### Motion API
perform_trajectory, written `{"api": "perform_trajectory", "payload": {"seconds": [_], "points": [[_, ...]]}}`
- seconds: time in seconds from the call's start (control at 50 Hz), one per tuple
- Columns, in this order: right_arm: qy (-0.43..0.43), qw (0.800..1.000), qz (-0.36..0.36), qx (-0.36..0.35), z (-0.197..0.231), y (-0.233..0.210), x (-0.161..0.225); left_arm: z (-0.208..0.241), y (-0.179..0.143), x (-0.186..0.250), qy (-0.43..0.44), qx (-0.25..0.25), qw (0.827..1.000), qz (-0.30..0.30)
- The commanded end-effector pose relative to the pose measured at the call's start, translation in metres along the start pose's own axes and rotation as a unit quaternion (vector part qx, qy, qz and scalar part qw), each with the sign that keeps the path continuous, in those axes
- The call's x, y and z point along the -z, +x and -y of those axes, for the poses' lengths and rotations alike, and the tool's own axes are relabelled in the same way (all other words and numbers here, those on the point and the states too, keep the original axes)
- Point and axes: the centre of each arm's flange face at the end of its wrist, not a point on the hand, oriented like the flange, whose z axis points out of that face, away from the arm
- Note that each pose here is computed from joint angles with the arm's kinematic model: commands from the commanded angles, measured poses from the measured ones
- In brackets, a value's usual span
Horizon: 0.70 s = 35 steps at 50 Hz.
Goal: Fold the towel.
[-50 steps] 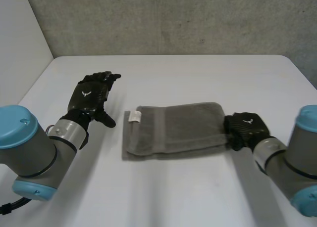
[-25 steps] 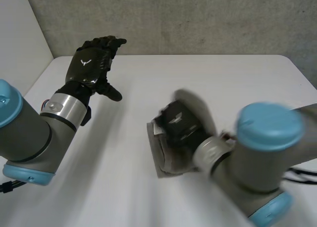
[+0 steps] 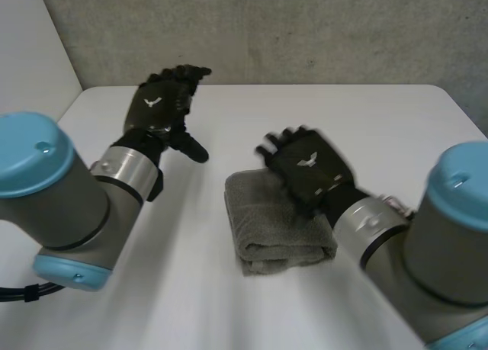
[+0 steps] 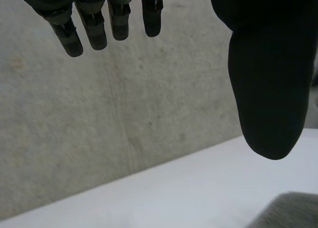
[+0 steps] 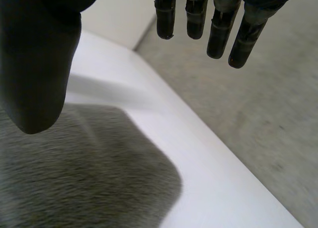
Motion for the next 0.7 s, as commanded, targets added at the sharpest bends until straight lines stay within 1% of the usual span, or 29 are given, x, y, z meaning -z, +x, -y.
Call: {"api": "perform_trajectory", "payload": {"seconds": [0.02,0.04,0.06,0.08,0.1,0.12,0.14,0.16,0.18,0.2,0.22,0.26,0.32,0.4,0.42,0.44,0.46,0.48,0.5,0.52,0.54,0.56,0.58,0.6,0.62,0.64,0.66,0.68,0.7], "points": [[-0.006,0.994,-0.048,-0.103,-0.003,0.038,-0.008,-0.028,0.023,-0.001,-0.075,0.0,0.997,-0.02],[-0.016,0.991,-0.046,-0.121,-0.008,0.04,-0.011,-0.037,0.027,0.0,-0.091,0.0,0.996,-0.025],[-0.016,0.991,-0.046,-0.121,-0.008,0.04,-0.011,-0.047,0.03,0.0,-0.105,-0.001,0.994,-0.029],[-0.033,0.99,-0.037,-0.136,-0.018,0.038,-0.016,-0.047,0.03,0.0,-0.105,-0.001,0.994,-0.029],[-0.051,0.987,-0.023,-0.148,-0.029,0.033,-0.021,-0.058,0.033,0.001,-0.12,-0.002,0.992,-0.032],[-0.051,0.987,-0.023,-0.148,-0.029,0.033,-0.021,-0.058,0.034,0.001,-0.12,-0.002,0.992,-0.032],[-0.067,0.985,-0.013,-0.156,-0.04,0.03,-0.026,-0.07,0.036,0.003,-0.135,-0.004,0.99,-0.036],[-0.067,0.985,-0.013,-0.156,-0.04,0.03,-0.026,-0.082,0.038,0.005,-0.15,-0.005,0.988,-0.038],[-0.08,0.984,-0.004,-0.161,-0.05,0.026,-0.029,-0.082,0.038,0.005,-0.151,-0.005,0.988,-0.039],[-0.094,0.982,0.0,-0.164,-0.06,0.024,-0.032,-0.093,0.039,0.008,-0.165,-0.006,0.986,-0.039],[-0.094,0.982,0.0,-0.164,-0.06,0.024,-0.032,-0.103,0.039,0.01,-0.179,-0.008,0.983,-0.04],[-0.121,0.978,0.006,-0.168,-0.08,0.018,-0.037,-0.112,0.039,0.012,-0.19,-0.01,0.981,-0.04],[-0.128,0.977,0.008,-0.169,-0.085,0.017,-0.038,-0.125,0.038,0.016,-0.207,-0.011,0.977,-0.04],[-0.122,0.979,0.003,-0.164,-0.082,0.023,-0.04,-0.124,0.038,0.015,-0.204,-0.011,0.978,-0.041],[-0.109,0.981,-0.003,-0.16,-0.072,0.028,-0.041,-0.119,0.039,0.014,-0.196,-0.01,0.98,-0.041],[-0.109,0.981,-0.003,-0.16,-0.072,0.028,-0.041,-0.109,0.039,0.011,-0.183,-0.009,0.982,-0.041],[-0.087,0.984,-0.01,-0.154,-0.056,0.035,-0.039,-0.109,0.039,0.011,-0.183,-0.009,0.982,-0.041],[-0.065,0.987,-0.017,-0.147,-0.039,0.041,-0.036,-0.095,0.04,0.008,-0.165,-0.007,0.985,-0.041],[-0.064,0.987,-0.017,-0.147,-0.039,0.041,-0.036,-0.095,0.04,0.008,-0.165,-0.007,0.985,-0.041],[-0.039,0.989,-0.025,-0.142,-0.019,0.048,-0.032,-0.074,0.041,0.005,-0.139,-0.006,0.989,-0.042],[-0.039,0.989,-0.025,-0.142,-0.019,0.048,-0.032,-0.053,0.04,0.003,-0.113,-0.003,0.993,-0.041],[-0.016,0.99,-0.033,-0.139,-0.001,0.055,-0.029,-0.053,0.04,0.003,-0.113,-0.003,0.993,-0.041],[0.009,0.99,-0.042,-0.132,0.019,0.062,-0.025,-0.03,0.041,0.001,-0.083,-0.001,0.996,-0.043],[0.009,0.99,-0.042,-0.132,0.019,0.062,-0.025,-0.003,0.038,-0.001,-0.05,0.001,0.998,-0.039],[0.027,0.99,-0.054,-0.129,0.036,0.069,-0.02,-0.002,0.038,-0.001,-0.05,0.001,0.998,-0.039],[0.046,0.988,-0.071,-0.131,0.055,0.077,-0.013,0.024,0.033,-0.001,-0.022,0.001,0.999,-0.033],[0.046,0.988,-0.071,-0.131,0.055,0.078,-0.013,0.048,0.026,0.001,-0.002,0.001,1.0,-0.022],[0.06,0.985,-0.09,-0.132,0.072,0.085,-0.007,0.048,0.026,0.001,-0.002,0.001,1.0,-0.022],[0.06,0.985,-0.09,-0.132,0.072,0.085,-0.007,0.068,0.018,0.004,0.015,0.001,1.0,-0.012]]}}
